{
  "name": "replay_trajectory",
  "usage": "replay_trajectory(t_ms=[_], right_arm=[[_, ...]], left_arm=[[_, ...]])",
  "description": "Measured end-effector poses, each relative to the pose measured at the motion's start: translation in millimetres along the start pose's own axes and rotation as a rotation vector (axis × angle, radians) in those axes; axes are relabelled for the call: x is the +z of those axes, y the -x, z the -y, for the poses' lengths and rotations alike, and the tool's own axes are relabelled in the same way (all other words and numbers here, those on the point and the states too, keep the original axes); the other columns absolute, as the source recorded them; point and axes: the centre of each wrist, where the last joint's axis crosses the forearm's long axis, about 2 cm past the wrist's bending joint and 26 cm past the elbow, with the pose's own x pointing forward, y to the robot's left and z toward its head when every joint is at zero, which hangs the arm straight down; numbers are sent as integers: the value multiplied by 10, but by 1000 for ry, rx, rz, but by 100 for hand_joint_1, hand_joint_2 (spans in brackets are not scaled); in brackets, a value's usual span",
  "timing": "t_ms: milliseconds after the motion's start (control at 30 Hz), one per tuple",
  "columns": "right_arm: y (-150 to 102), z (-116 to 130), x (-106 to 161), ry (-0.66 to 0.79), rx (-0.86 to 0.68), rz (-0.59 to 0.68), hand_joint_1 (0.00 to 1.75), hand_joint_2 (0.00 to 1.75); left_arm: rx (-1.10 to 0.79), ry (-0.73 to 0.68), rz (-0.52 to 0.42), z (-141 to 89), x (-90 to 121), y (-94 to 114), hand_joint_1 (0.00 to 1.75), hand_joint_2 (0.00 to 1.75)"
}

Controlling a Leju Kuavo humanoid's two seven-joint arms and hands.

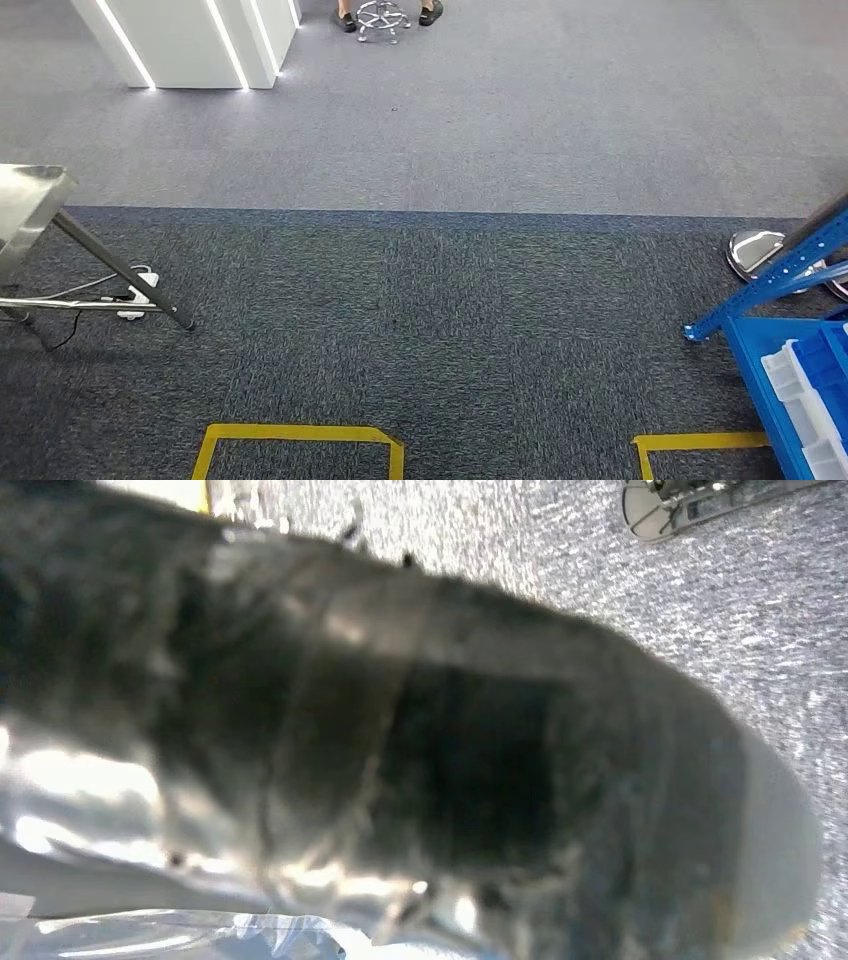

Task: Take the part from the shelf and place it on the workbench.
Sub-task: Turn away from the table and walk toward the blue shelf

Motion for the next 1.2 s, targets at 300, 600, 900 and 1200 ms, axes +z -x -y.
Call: replay_trajectory(t_ms=[300, 600, 900, 1200], right_arm=[[14, 10, -4, -4, -1, -5, 0, 0], [14, 12, -7, -13, 3, -2, 0, 0], [19, 12, -6, -13, 4, -18, 0, 0], [-9, 2, -5, -20, 11, 3, 0, 0]], left_arm=[[-1, 0, 6, 0, -9, -22, 0, 0], [-2, 4, -3, 13, 6, -2, 0, 0], [-4, 4, 11, 6, -18, -51, 0, 0], [1, 5, 9, 15, 2, -15, 0, 0]])
